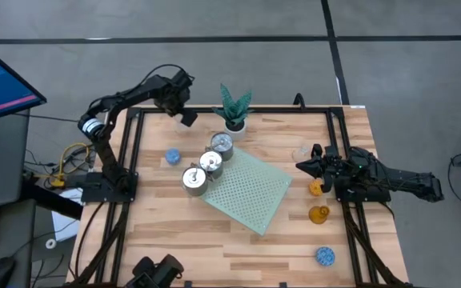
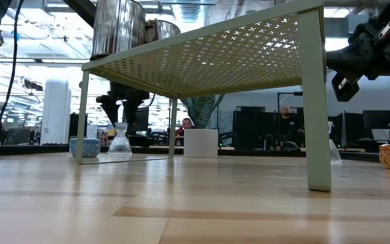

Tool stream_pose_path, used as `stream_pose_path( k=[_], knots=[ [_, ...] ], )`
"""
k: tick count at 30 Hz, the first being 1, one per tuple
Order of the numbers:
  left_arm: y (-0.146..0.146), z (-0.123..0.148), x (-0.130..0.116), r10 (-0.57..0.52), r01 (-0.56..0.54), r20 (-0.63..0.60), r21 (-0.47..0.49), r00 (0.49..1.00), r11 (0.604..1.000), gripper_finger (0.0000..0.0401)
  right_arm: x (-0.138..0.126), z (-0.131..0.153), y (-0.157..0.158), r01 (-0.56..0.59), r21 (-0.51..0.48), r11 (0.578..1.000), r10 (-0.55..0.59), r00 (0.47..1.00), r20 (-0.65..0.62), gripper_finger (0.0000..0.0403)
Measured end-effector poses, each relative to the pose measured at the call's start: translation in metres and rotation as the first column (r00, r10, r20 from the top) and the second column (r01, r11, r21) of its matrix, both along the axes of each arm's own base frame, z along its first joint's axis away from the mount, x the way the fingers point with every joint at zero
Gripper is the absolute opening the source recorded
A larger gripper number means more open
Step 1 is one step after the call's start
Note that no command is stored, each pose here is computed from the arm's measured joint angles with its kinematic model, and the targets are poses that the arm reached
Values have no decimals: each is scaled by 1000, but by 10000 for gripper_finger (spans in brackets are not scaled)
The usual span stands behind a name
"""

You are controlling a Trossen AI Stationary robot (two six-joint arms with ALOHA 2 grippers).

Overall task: Pick & Place candle stick holders
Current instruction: Put the top transparent candle holder on the shelf

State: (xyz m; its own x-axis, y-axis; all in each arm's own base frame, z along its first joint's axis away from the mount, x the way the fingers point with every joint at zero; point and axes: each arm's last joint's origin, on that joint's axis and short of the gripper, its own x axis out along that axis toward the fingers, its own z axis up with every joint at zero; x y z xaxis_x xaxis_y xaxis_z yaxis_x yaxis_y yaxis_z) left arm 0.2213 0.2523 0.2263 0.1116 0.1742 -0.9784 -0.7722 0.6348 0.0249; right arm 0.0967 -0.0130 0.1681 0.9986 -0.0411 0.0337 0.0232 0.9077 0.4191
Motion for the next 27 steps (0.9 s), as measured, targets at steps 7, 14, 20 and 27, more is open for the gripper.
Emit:
stream_pose_path(
  k=[7,14,20,27],
  knots=[
    [0,0,0,-24,24,-1,-5,1000,1000,300,0,0,0,0,0,1000,0,1000,0,0],
    [-4,-11,-4,-25,24,-26,-34,999,999,285,0,0,0,0,0,1000,0,1000,0,0],
    [-3,-12,-3,-24,24,-11,-16,1000,1000,284,0,0,0,0,0,1000,0,1000,0,0],
    [-2,-12,-3,-24,24,-6,-10,1000,1000,250,0,0,0,0,0,1000,0,1000,0,0]
  ],
)
